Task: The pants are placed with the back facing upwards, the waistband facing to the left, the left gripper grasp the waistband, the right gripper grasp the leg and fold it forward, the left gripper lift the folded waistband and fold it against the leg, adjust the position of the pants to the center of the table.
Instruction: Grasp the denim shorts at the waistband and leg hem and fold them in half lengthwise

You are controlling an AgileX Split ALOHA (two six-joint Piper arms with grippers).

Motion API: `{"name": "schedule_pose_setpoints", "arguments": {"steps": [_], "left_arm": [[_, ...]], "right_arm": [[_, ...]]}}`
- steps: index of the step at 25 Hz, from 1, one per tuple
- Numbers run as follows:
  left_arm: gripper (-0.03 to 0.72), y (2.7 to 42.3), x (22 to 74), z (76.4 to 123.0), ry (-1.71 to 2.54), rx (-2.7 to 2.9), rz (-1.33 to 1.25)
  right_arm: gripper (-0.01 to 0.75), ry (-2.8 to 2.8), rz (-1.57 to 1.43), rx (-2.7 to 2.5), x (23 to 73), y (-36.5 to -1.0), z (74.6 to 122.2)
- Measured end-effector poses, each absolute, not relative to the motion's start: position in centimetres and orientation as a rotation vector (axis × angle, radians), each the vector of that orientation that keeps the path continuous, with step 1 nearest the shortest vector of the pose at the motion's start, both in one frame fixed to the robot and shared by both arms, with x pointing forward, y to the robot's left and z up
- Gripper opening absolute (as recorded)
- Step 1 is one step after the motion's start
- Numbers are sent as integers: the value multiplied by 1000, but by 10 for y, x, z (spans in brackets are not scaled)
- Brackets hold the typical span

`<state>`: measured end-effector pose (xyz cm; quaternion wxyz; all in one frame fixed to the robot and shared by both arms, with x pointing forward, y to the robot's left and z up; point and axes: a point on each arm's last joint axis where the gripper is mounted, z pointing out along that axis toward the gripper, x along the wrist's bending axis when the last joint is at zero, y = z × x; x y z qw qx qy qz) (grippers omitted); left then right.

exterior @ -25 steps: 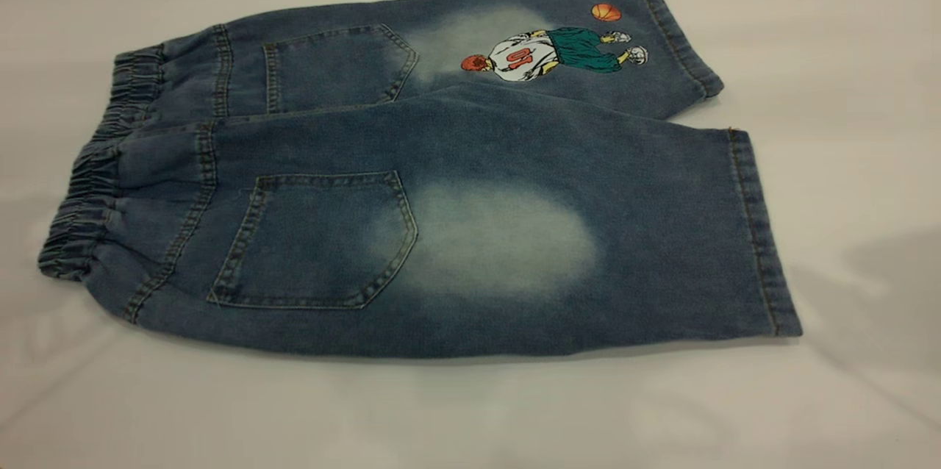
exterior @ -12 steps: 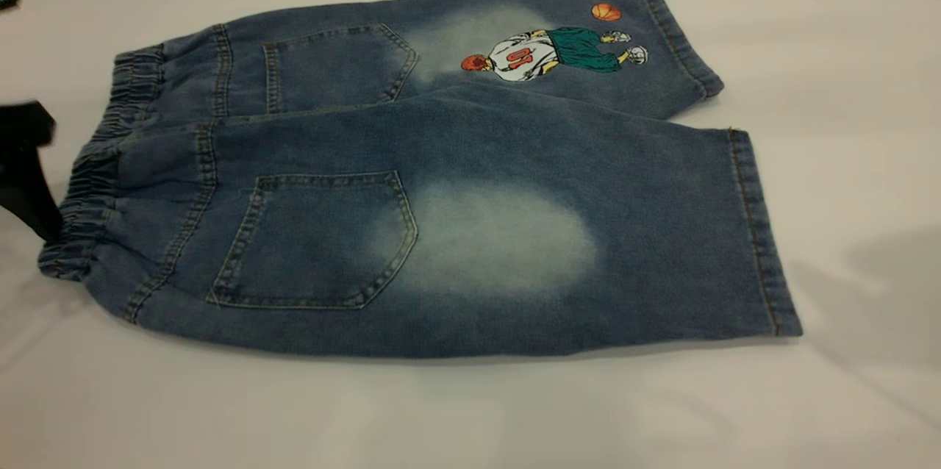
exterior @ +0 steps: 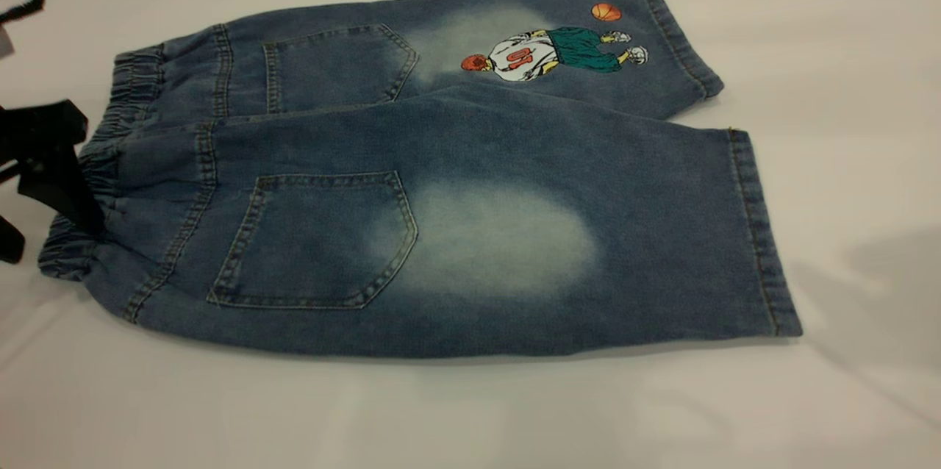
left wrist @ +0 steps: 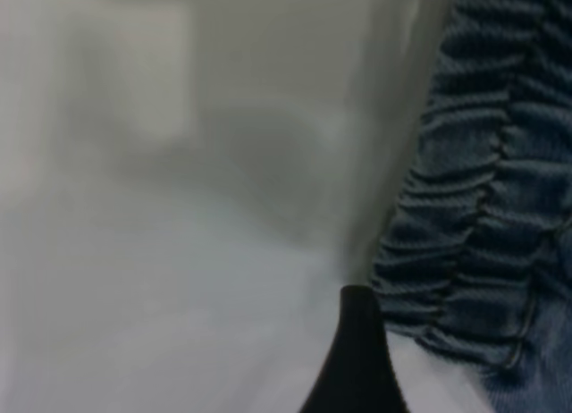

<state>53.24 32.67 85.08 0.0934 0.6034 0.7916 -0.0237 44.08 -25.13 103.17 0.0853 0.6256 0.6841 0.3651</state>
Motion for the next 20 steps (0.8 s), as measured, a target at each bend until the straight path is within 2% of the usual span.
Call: {"name": "schedule_pose_setpoints", "arguments": {"steps": [7, 10, 13, 18, 19, 20], "left_arm": [[518, 327, 531, 831, 2390, 1784, -108], [488, 327, 532, 828, 2398, 1775, -105], [406, 327, 532, 826, 2404, 1770, -104], [174, 327, 532, 824, 2416, 1749, -114], [139, 326, 532, 824, 2416, 1750, -117], [136, 326, 532, 824, 2414, 1755, -118]], "right_arm": [[430, 2041, 1088, 1864, 441, -251, 1032], [430, 2042, 1090, 1864, 441, -251, 1032], [430, 2040, 1105, 1880, 440, -250, 1032], [430, 2049, 1131, 1918, 439, -248, 1032], [430, 2055, 1133, 1933, 440, -247, 1030], [430, 2052, 1135, 1964, 441, -246, 1028]]}}
